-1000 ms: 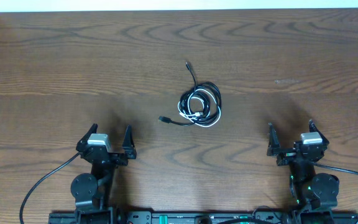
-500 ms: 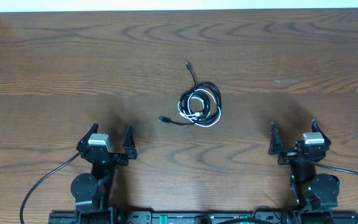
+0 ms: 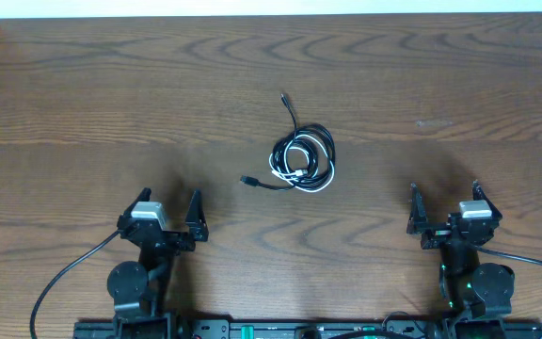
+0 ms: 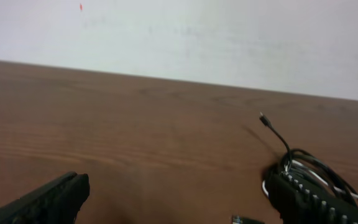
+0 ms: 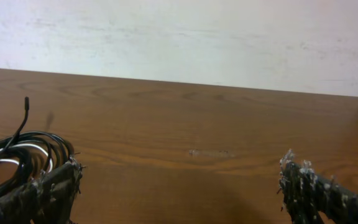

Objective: Untangle cables

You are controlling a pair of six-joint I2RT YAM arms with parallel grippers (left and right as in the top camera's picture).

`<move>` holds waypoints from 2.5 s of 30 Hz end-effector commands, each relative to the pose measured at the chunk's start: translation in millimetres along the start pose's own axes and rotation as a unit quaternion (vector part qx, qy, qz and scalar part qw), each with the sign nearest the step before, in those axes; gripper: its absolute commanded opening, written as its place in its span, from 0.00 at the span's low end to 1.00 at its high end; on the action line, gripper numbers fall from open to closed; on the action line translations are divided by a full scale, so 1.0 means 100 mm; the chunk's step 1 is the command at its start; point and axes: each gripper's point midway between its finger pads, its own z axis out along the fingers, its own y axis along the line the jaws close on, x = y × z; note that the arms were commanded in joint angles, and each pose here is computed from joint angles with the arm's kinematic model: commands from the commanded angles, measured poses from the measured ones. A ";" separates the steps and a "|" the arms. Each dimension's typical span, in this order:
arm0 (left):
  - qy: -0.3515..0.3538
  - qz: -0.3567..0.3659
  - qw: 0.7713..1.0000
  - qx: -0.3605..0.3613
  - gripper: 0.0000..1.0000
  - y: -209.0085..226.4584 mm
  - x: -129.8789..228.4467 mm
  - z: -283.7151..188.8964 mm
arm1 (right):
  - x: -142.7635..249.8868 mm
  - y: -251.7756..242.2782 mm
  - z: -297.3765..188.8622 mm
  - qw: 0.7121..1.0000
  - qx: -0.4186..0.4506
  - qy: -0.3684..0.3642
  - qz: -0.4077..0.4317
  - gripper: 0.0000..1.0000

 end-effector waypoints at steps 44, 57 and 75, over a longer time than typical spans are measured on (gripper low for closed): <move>0.304 -0.058 0.946 0.091 0.98 -0.50 -1.28 0.74 | -1.19 0.26 0.72 0.947 -0.213 0.208 0.123 0.99; 0.423 -0.065 0.899 0.097 0.98 -0.66 -0.83 1.19 | -1.06 0.40 1.13 0.904 -0.304 0.251 0.168 0.99; 0.510 -0.039 0.847 0.144 0.75 -1.11 0.31 1.80 | -0.84 0.37 1.11 0.898 -0.274 0.296 0.175 0.88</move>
